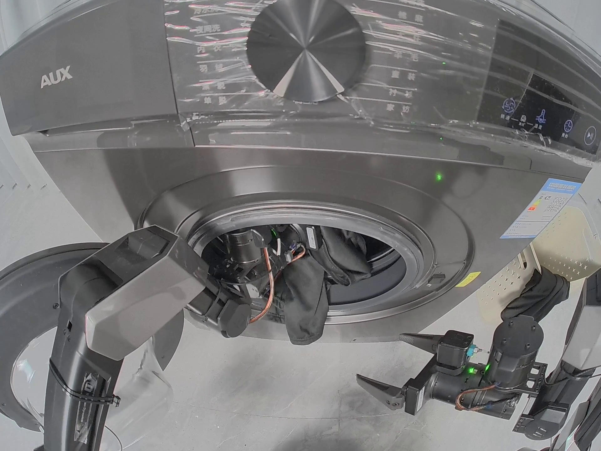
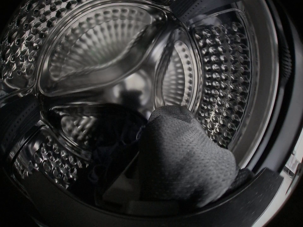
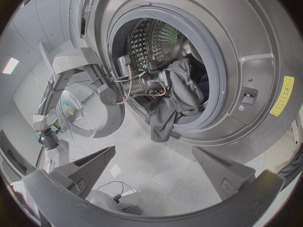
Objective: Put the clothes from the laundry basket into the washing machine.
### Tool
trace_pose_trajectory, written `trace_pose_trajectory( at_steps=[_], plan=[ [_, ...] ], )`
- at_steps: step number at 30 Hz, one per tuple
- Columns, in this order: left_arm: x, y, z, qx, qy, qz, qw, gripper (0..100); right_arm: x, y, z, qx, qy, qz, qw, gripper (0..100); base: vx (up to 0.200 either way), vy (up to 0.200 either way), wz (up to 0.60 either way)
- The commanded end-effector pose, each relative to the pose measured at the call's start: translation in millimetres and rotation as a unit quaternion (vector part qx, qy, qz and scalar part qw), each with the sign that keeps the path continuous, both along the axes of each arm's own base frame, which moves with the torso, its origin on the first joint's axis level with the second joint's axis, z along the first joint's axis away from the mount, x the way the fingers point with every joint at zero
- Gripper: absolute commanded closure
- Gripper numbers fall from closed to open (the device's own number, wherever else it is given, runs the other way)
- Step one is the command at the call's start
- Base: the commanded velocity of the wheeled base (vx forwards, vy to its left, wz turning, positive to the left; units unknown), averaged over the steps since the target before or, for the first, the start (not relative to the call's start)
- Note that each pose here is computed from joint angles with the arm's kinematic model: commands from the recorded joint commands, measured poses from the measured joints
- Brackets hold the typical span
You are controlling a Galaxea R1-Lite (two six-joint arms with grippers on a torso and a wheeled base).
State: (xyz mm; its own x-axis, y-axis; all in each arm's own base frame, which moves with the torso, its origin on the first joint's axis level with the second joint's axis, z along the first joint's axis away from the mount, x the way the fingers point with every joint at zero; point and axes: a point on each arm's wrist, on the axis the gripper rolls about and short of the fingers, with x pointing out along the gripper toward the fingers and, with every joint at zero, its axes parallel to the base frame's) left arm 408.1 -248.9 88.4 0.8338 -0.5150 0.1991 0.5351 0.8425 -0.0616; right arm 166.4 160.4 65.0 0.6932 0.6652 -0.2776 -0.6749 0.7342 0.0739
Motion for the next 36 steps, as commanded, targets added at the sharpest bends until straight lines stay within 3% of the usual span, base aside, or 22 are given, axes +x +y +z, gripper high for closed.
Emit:
trace_pose_trajectory(
  at_steps=[1,4,9,10,13,15,16,18,19,21,30,31,36],
  plan=[
    [27,-6,6,-0.022,-0.009,0.021,0.9995,100,0,0,-1,-0.002,0.002,0.000,1.0000,0,0.000,0.000,0.00],
    [34,-6,10,-0.034,-0.020,0.035,0.9986,100,0,0,-1,-0.002,0.002,0.000,1.0000,0,0.000,0.000,0.00],
    [33,-4,10,-0.036,-0.016,0.040,0.9984,100,0,0,-2,-0.003,0.003,-0.001,1.0000,0,0.000,0.000,0.00],
    [30,-6,10,-0.036,-0.013,0.036,0.9986,0,0,0,-2,-0.003,0.002,-0.001,1.0000,0,0.000,0.000,0.00],
    [13,-7,13,-0.032,0.016,0.024,0.9991,0,1,0,-2,-0.003,0.002,0.000,1.0000,0,0.000,0.000,0.00],
    [-2,-8,6,-0.009,0.053,0.011,0.9985,0,0,0,-2,-0.003,0.002,0.000,1.0000,0,0.000,0.000,0.00],
    [-2,-8,6,-0.009,0.053,0.011,0.9985,0,0,0,-2,-0.003,0.002,0.000,1.0000,0,0.000,0.000,0.00],
    [-18,-3,-1,0.024,0.100,0.001,0.9947,0,0,1,-2,-0.002,0.002,0.001,1.0000,0,0.000,0.000,0.00],
    [-18,-2,-1,0.025,0.101,0.001,0.9946,0,0,1,-2,-0.002,0.002,0.001,1.0000,0,0.000,0.000,0.00],
    [-25,0,-12,0.052,0.140,-0.005,0.9888,0,0,1,-2,-0.002,0.002,0.001,1.0000,0,0.000,0.000,0.00],
    [-11,0,-34,0.080,0.174,0.005,0.9815,0,-1,2,-1,-0.001,0.001,0.004,1.0000,0,0.000,0.000,0.00],
    [-8,-1,-33,0.079,0.172,0.006,0.9819,100,-1,2,-1,-0.001,0.001,0.004,1.0000,0,0.000,0.000,0.00],
    [9,-7,-28,0.055,0.148,0.015,0.9873,100,-1,2,-1,-0.002,0.001,0.004,1.0000,0,0.000,0.000,0.00]
  ],
)
